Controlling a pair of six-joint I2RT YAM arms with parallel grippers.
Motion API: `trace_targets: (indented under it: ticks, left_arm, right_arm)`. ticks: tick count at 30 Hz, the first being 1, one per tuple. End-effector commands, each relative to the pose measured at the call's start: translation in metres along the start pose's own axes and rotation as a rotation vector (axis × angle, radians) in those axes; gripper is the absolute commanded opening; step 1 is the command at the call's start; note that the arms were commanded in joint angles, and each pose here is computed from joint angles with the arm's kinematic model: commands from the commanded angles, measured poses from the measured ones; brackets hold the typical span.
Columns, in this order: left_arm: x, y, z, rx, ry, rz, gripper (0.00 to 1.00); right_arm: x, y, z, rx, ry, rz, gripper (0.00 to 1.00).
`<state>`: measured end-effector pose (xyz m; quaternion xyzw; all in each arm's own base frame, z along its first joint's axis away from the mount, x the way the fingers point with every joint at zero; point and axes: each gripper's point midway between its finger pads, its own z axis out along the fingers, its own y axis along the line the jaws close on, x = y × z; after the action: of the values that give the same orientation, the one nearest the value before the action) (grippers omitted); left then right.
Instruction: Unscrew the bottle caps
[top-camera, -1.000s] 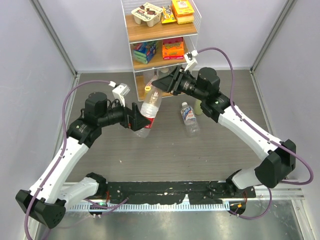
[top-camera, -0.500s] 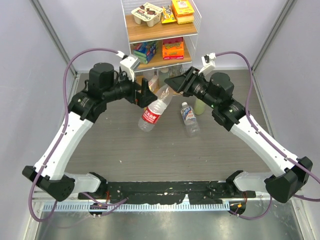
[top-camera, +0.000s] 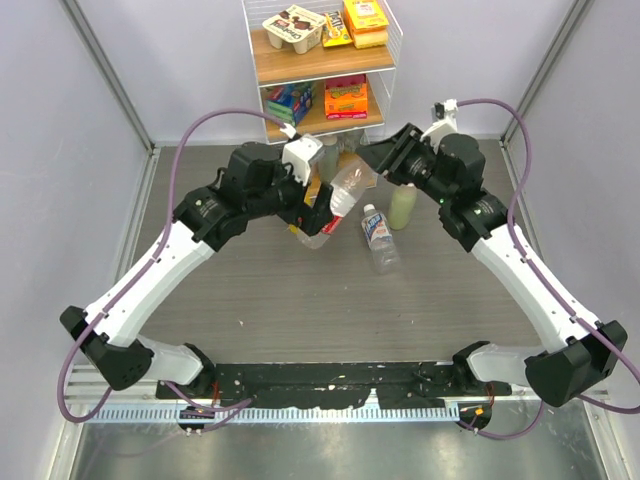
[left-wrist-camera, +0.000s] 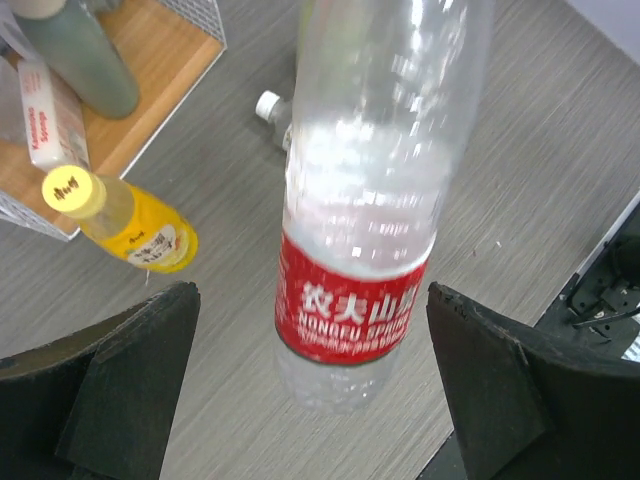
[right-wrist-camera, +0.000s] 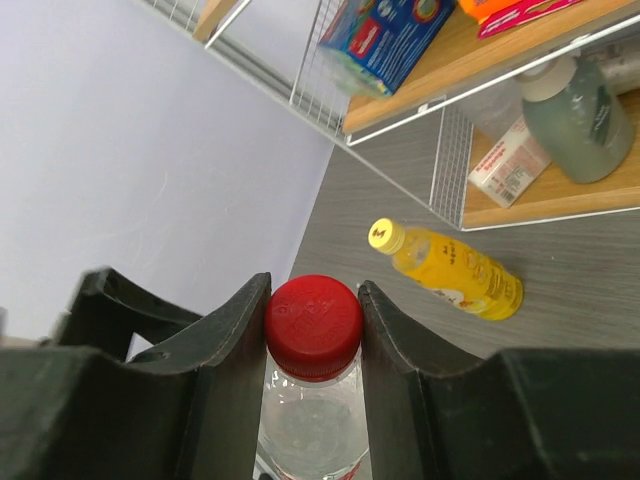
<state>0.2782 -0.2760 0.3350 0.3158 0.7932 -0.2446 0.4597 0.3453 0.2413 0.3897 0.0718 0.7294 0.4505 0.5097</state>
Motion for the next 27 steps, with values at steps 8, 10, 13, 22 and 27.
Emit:
trace_targets:
  ticks: [8, 10, 13, 22, 27]
  left_arm:
    - [0.015, -0.007, 0.016, 0.024, -0.052, -0.008, 1.0]
    - [0.016, -0.012, 0.019, 0.05, -0.052, -0.012, 1.0]
    - [0.013, -0.019, 0.022, 0.075, -0.051, -0.004, 0.98]
    - [0.011, -0.032, 0.016, 0.115, -0.059, 0.027, 0.83]
    - [0.019, -0.033, 0.021, 0.117, -0.025, 0.032, 0.67]
  right_arm:
    - [-0.019, 0.03, -0.01, -0.141, -0.008, 0.067, 0.02]
    - [-0.017, 0.029, -0.01, -0.14, 0.001, 0.07, 0.01]
    - [-0.014, 0.026, -0.009, -0.134, 0.008, 0.073, 0.02]
    - [-0.008, 0.022, -0.008, -0.131, 0.023, 0.081, 0.02]
    - [-0.008, 0.023, -0.009, -0.138, 0.024, 0.082, 0.02]
